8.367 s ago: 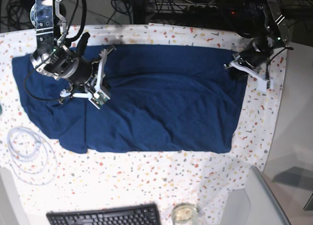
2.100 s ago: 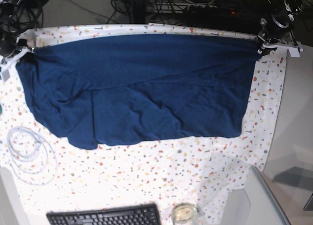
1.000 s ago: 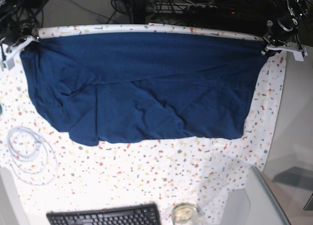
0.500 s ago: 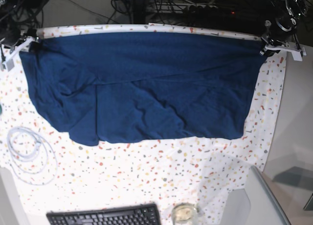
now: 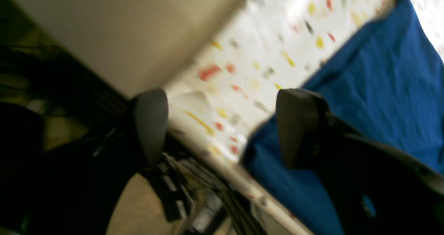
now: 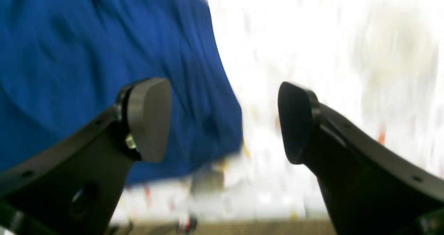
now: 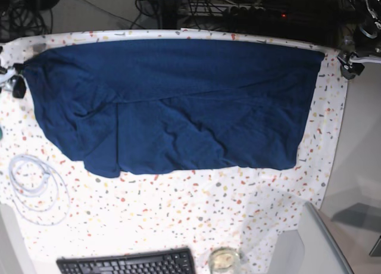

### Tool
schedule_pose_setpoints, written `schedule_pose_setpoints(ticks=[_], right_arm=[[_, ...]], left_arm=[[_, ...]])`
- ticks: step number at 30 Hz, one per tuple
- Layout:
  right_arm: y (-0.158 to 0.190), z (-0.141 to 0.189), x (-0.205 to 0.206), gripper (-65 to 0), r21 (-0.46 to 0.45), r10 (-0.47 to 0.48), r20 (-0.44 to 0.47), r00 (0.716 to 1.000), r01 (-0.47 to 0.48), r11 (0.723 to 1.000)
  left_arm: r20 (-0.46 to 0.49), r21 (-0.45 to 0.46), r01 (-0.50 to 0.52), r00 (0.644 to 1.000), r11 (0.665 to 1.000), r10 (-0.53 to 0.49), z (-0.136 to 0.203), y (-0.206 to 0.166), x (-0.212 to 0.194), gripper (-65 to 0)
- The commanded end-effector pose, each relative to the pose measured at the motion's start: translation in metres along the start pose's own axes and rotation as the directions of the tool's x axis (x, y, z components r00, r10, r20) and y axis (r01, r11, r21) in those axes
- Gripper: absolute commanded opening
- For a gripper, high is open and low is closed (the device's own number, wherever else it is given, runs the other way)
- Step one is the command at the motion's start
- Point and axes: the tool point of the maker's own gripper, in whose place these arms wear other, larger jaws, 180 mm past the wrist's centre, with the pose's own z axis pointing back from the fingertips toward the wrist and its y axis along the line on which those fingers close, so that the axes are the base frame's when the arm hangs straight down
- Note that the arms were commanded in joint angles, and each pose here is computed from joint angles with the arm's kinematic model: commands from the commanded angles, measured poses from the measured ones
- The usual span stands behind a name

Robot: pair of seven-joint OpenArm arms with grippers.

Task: Layout the t-shirt on the table in an organized manner, then fold the t-shirt properly
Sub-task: 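Release the edge and move the right gripper to the shirt's end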

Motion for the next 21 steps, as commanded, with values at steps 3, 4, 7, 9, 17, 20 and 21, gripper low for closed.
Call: schedule_pose_setpoints(ticks=[3,4,7,9,17,20,21], right_arm=[[0.028,-0.014,0.053,-20.3,0.082,0.153,0.08,0.985,-0.159,0.984],[0.043,-0.022,0.067,-20.3,0.117,0.187,0.1,0.977,-0.198,0.973],[0.079,-0.044,0.099,-20.3,0.195,0.223,0.141,0.965,-0.248,0.949],[0.098,-0.061,0.121,-20.3,0.24,0.218,0.156,0.963,-0.251,0.938],[0.147,-0.131,0.165,-20.3,0.402,0.092,0.089,0.992,-0.12,0.908],[0.153,-0.156,0.169,-20.3,0.38,0.011,0.069,0.998,-0.036,0.924],[0.154,-0.163,0.169,-20.3,0.367,-0.008,0.066,0.998,-0.017,0.93]], left_arm=[[0.108,-0.011,0.056,0.993,0.998,-0.054,0.012,-0.006,0.041,-18.8],[0.116,-0.005,0.067,0.991,0.998,-0.066,0.016,-0.004,0.044,-18.9],[0.128,0.001,0.105,0.986,0.994,-0.104,0.027,-0.007,0.046,-27.5],[0.124,0.003,0.097,0.988,0.995,-0.097,0.033,-0.007,0.038,-43.4],[0.08,0.023,0.086,0.993,0.996,-0.087,0.036,0.004,0.019,-65.0],[0.075,0.025,0.085,0.993,0.996,-0.087,0.036,0.005,0.017,-65.0],[0.07,0.028,0.087,0.994,0.996,-0.089,0.037,0.007,0.015,-65.0]])
